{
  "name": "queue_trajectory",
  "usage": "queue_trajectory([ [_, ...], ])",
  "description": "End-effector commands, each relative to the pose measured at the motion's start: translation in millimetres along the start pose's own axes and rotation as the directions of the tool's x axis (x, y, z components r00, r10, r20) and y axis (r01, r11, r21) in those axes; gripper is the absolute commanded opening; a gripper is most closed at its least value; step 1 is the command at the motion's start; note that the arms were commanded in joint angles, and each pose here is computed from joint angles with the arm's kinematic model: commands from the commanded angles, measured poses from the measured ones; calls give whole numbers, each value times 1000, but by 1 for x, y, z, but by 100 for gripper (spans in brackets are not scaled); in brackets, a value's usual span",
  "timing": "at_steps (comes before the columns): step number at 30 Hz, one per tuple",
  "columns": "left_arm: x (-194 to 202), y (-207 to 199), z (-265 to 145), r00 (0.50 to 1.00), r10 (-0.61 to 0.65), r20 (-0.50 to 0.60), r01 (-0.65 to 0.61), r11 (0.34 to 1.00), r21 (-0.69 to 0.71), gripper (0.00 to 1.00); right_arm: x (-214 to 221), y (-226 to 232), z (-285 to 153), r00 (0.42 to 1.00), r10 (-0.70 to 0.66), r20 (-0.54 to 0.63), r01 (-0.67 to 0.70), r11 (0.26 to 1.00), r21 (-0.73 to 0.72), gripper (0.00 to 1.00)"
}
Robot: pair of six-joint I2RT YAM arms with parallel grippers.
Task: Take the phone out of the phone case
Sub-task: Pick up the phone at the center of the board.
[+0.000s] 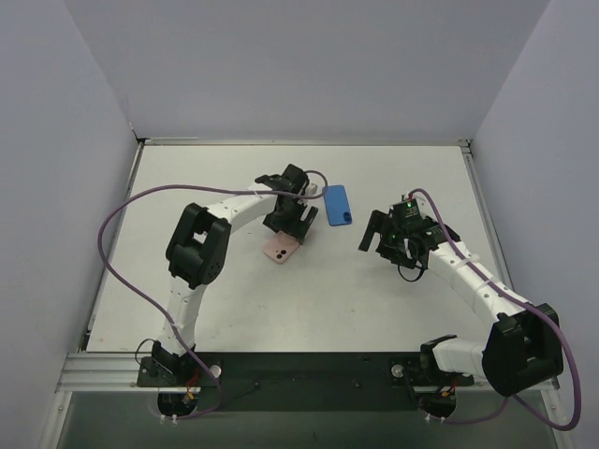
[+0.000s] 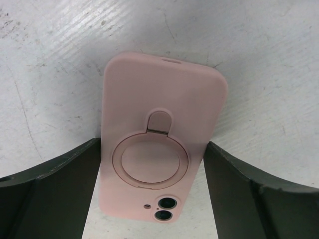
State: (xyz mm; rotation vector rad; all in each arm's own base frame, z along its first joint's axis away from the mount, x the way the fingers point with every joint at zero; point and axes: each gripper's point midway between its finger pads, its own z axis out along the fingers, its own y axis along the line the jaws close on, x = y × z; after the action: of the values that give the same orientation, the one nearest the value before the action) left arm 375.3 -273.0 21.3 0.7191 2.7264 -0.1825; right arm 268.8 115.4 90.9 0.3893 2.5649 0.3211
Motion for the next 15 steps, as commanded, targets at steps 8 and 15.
queue_trajectory([
  [8,4,-76,-32,899,-434,-59,417,808,417,27,-10,20,-7,998,31,50,-26,995,-100,98],
  [15,-16,-110,-57,791,-599,-122,545,600,585,22,13,71,-6,999,27,-32,-37,934,-354,97],
])
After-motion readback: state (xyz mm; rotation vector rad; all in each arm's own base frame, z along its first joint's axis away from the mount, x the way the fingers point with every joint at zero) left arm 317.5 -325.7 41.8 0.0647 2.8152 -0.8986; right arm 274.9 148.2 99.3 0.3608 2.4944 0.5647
